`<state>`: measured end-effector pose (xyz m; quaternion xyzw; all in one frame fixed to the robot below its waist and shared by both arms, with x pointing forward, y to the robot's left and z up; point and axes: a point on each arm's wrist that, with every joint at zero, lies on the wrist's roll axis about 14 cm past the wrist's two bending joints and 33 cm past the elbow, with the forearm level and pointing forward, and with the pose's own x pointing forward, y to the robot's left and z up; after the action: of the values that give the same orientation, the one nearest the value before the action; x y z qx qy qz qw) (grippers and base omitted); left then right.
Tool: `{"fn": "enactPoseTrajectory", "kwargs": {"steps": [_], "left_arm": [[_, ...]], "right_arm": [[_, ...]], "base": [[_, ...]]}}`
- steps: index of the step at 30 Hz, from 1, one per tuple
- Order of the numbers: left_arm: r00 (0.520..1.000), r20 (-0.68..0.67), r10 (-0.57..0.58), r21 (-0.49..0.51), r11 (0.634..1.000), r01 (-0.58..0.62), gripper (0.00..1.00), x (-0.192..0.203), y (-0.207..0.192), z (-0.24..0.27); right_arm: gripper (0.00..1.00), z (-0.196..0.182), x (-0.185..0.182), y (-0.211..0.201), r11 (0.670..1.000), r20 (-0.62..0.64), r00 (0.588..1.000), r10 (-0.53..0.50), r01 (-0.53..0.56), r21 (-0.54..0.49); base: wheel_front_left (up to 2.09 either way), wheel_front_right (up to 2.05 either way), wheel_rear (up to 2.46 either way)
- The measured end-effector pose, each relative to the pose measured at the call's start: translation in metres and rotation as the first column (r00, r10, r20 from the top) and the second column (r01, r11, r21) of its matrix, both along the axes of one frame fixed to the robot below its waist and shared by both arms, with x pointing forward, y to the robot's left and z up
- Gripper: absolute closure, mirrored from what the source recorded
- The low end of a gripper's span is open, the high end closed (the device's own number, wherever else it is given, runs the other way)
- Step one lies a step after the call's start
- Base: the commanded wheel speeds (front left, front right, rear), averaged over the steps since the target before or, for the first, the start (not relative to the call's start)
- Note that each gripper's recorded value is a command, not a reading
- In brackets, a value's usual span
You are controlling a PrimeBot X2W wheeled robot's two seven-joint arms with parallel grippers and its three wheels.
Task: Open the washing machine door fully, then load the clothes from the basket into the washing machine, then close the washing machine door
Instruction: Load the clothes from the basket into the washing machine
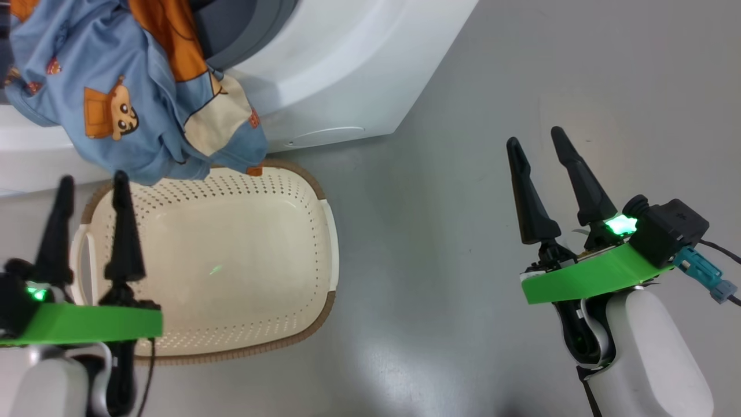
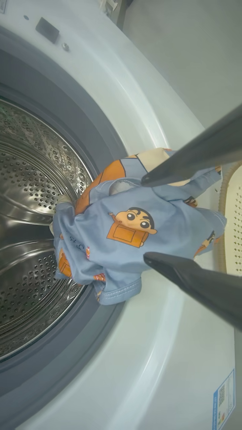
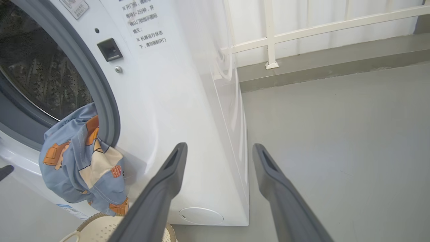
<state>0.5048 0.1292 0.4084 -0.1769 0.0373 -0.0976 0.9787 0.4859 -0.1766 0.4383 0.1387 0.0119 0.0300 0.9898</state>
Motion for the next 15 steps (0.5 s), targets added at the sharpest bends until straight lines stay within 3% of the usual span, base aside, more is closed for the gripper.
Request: {"fn": "enactPoseTrajectory", "kwargs": {"steps": [15], "left_arm": [[0.986,-0.157,-0.057,-0.017,0.998,0.054,0.00,-0.015,-0.015,-0.046]], "right_arm": [[0.00,0.001,-0.005,-0.005,1.000,-0.004,1.000,-0.013,0.013,-0.008]], "base": [[0.00,0.00,0.00]]}}
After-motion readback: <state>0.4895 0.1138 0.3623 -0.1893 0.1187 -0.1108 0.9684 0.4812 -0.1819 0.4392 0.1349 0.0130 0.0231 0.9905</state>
